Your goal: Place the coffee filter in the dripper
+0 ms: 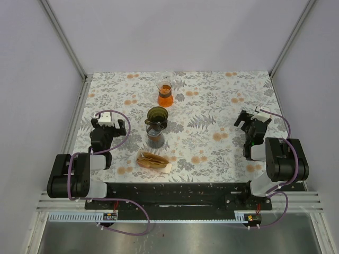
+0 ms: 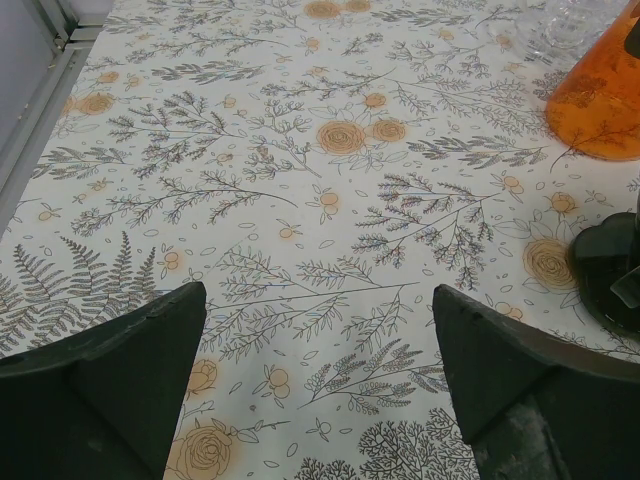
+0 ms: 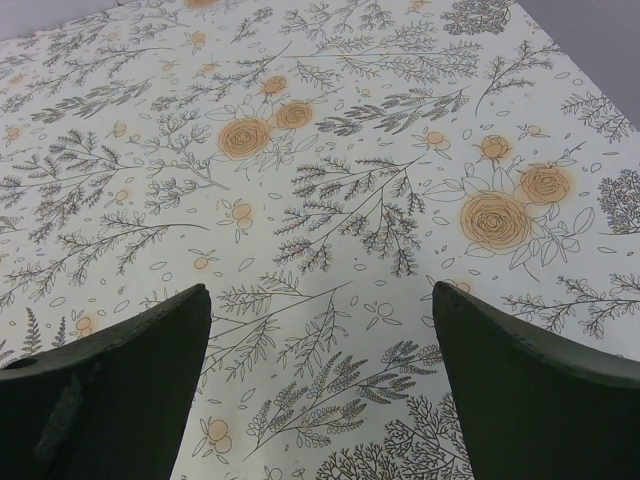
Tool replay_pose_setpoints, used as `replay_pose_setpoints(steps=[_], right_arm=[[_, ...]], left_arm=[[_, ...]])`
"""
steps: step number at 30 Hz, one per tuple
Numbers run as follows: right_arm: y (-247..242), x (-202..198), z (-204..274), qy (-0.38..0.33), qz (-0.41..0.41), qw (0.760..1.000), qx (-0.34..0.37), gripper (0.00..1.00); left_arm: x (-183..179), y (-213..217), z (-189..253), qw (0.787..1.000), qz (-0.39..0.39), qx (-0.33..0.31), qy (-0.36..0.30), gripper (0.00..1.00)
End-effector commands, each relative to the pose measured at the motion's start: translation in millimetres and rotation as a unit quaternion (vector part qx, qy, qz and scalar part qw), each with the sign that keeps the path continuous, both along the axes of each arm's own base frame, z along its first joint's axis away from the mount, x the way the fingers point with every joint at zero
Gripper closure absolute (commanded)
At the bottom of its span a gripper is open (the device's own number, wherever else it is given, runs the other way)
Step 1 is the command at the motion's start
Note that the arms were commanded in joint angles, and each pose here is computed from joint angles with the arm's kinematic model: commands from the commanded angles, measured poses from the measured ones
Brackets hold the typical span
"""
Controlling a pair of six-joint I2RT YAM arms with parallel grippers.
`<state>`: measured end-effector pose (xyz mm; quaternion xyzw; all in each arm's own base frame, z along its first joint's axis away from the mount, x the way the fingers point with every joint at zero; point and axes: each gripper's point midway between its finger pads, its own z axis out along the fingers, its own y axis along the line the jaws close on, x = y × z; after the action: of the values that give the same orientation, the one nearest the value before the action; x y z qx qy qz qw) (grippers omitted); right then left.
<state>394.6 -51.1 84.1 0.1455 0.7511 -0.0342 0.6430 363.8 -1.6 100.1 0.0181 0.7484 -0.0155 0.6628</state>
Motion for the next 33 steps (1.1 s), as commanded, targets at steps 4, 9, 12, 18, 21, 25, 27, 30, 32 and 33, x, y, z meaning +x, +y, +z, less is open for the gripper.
replay_pose_setpoints(steps=[4, 9, 12, 18, 21, 25, 27, 30, 32, 33], right_arm=[[-1.2, 6.4, 17.8, -0.027, 0.001, 1.0, -0.008, 0.0], [-0.9, 6.8, 17.7, -0.025, 0.002, 1.0, -0.009, 0.01], [0.7, 7.2, 17.2, -0.023, 0.008, 1.0, -0.011, 0.01], [3.1, 0.5, 57.0, -0.012, 0.009, 1.0, -0.002, 0.01], [22.8, 5.1, 97.7, -0.019, 0.05, 0.998, 0.045, 0.01], [68.1, 9.4, 126.9, 0.018, 0.158, 0.982, 0.099, 0.02], [80.7, 7.4, 134.3, 0.043, 0.175, 0.978, 0.106, 0.04], [112.7, -0.9, 148.4, 0.06, 0.217, 0.97, 0.089, 0.05], [130.6, -10.7, 152.2, 0.079, 0.24, 0.965, 0.073, 0.05], [136.8, -14.5, 155.1, 0.084, 0.248, 0.962, 0.07, 0.05]], left_arm=[[10.8, -3.8, 23.0, 0.999, -0.012, 0.005, -0.038, 0.01], [11.1, -4.9, 22.7, 0.999, -0.014, 0.005, -0.037, 0.01], [10.8, -5.4, 23.4, 0.999, -0.016, 0.005, -0.039, 0.01], [22.0, -1.3, 38.1, 1.0, -0.03, -0.009, 0.0, 0.01], [31.1, -5.0, 55.4, 0.998, -0.059, -0.012, 0.033, 0.01], [29.5, -21.2, 81.9, 0.99, -0.119, 0.003, 0.072, 0.07], [19.9, -37.6, 94.6, 0.982, -0.169, -0.001, 0.088, 0.09], [-1.2, -65.0, 106.7, 0.965, -0.236, 0.011, 0.115, 0.11], [-14.1, -91.6, 118.1, 0.951, -0.279, 0.037, 0.129, 0.11], [-19.9, -103.3, 123.8, 0.943, -0.299, 0.049, 0.136, 0.11]])
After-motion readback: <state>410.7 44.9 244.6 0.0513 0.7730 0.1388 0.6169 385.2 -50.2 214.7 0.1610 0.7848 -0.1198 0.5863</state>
